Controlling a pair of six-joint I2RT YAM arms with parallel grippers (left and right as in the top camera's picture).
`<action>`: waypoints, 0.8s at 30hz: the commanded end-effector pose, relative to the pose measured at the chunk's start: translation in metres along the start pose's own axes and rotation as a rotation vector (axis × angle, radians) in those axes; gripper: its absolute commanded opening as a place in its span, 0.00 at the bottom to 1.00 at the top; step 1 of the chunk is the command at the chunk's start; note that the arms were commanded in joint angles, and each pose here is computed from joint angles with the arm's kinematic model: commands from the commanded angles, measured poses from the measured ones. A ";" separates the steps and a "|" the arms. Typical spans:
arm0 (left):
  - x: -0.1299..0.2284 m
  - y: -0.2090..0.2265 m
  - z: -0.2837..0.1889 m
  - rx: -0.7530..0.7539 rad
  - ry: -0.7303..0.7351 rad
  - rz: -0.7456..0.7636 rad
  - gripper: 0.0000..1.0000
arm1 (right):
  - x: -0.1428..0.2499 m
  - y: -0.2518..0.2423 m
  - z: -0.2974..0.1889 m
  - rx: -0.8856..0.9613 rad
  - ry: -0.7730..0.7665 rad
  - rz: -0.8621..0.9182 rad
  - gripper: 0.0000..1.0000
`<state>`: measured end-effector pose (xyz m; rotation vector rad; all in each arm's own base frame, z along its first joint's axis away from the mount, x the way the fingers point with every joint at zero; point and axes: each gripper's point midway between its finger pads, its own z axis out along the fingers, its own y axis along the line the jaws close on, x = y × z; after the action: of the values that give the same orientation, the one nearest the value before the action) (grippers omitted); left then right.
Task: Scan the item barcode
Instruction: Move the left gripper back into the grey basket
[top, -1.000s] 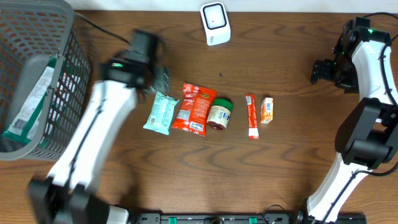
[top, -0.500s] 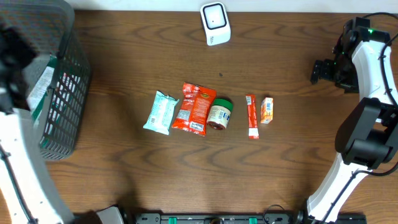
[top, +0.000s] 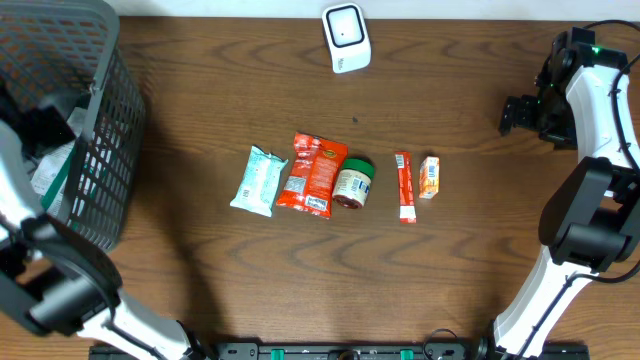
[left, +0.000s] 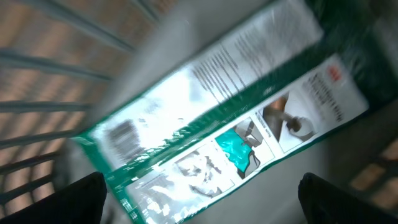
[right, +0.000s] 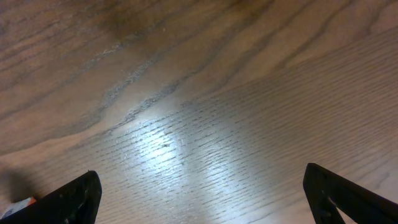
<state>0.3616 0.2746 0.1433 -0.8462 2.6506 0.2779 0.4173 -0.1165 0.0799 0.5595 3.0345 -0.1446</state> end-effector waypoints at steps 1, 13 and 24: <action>0.015 -0.018 0.032 0.060 0.087 0.136 0.98 | -0.006 -0.003 -0.015 0.004 -0.042 0.018 0.99; 0.044 -0.044 0.084 0.089 0.220 0.253 0.98 | -0.006 -0.003 -0.015 0.004 -0.043 0.018 0.99; 0.069 -0.040 0.118 0.036 0.306 0.266 0.95 | -0.006 -0.003 -0.015 0.004 -0.042 0.018 0.99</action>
<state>0.3759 0.2389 0.0309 -0.5489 2.9735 0.1477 0.4172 -0.1165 0.0799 0.5595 3.0349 -0.1446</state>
